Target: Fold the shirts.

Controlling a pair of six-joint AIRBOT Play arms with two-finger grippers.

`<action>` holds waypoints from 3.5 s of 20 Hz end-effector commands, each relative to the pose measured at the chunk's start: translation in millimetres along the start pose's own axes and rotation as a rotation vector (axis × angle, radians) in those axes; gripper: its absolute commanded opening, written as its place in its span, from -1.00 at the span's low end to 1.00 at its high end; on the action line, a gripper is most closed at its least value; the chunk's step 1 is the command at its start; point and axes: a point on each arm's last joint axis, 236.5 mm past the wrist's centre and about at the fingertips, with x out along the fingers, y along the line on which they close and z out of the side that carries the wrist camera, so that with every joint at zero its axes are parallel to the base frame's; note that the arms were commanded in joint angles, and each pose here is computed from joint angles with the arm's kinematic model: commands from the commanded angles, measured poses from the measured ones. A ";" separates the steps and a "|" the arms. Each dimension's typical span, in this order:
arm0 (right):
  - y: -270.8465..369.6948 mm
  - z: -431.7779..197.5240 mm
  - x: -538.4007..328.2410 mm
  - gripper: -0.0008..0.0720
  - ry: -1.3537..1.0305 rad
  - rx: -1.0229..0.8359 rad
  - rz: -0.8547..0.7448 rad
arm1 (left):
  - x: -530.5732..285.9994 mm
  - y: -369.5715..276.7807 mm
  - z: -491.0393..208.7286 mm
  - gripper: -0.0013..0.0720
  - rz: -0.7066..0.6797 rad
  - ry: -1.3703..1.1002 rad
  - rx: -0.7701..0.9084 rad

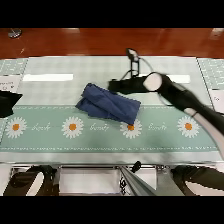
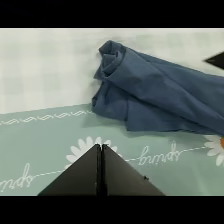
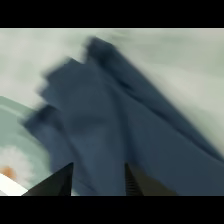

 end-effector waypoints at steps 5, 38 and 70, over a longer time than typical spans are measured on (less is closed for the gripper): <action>-180.2 -107.0 -97.2 0.35 0.297 0.226 -0.417 | 1.0 15.4 -3.6 -0.91 0.063 0.014 0.015; -70.4 39.2 -282.6 -0.88 -0.266 0.191 -0.143 | 53.8 34.2 -23.1 -0.91 0.076 0.082 -0.031; -232.6 -391.2 -464.6 -0.88 0.713 1.268 -1.190 | 93.5 131.2 55.7 -0.92 0.304 -0.223 -0.039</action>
